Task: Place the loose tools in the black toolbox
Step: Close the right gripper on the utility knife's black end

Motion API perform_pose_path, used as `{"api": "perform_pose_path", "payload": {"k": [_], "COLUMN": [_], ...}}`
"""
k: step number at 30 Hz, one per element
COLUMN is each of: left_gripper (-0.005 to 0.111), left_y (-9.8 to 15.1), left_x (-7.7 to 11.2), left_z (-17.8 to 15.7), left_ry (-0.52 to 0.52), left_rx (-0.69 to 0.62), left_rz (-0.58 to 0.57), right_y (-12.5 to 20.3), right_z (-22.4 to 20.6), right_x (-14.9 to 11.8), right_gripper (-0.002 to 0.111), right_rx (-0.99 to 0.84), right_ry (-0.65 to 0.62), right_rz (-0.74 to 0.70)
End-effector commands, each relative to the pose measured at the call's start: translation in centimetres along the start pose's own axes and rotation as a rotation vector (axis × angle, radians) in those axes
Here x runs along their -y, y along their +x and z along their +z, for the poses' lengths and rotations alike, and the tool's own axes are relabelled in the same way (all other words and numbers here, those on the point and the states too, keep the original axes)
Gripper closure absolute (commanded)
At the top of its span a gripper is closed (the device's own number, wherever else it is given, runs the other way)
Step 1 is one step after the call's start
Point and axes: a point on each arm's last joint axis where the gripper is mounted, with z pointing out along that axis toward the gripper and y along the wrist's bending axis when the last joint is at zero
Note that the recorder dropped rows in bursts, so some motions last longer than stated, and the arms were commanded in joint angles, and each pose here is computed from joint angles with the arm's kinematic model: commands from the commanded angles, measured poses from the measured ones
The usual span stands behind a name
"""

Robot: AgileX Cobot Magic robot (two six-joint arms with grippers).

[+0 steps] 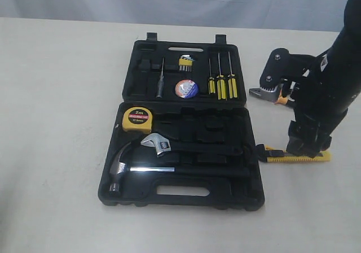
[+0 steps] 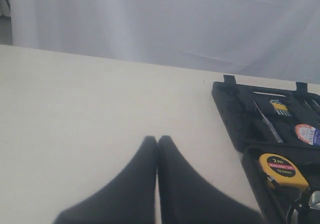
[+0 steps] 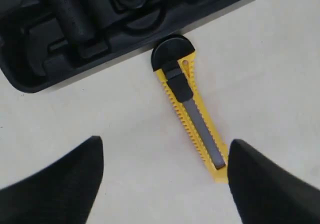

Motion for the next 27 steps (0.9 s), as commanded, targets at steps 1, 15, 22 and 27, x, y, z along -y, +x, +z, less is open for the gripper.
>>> {"api": "perform_pose_path", "payload": {"k": [1,15,22,27], "left_gripper": [0.107,0.107,0.107,0.107], "left_y": [-0.1,-0.1,-0.1,-0.1], "left_x": [0.1,0.1,0.1,0.1], "left_z": [0.0,0.0,0.0,0.0], "left_ry": [0.006,0.006,0.006,0.006], "left_rx": [-0.001,-0.001,-0.001,-0.001], "left_rz": [-0.002,-0.002,-0.002,-0.002], "right_y": [0.0,-0.6,-0.9,-0.7], "right_z": [1.2,4.9,7.0,8.0], "right_x": [0.5,1.2,1.5,1.7], "right_gripper": [0.041,0.041,0.041,0.047], "right_rx": [-0.023,-0.068,-0.091,-0.134], "right_ry": [-0.013,-0.062,-0.088,-0.090], "right_rz": [-0.015,-0.026,-0.018,-0.018]}}
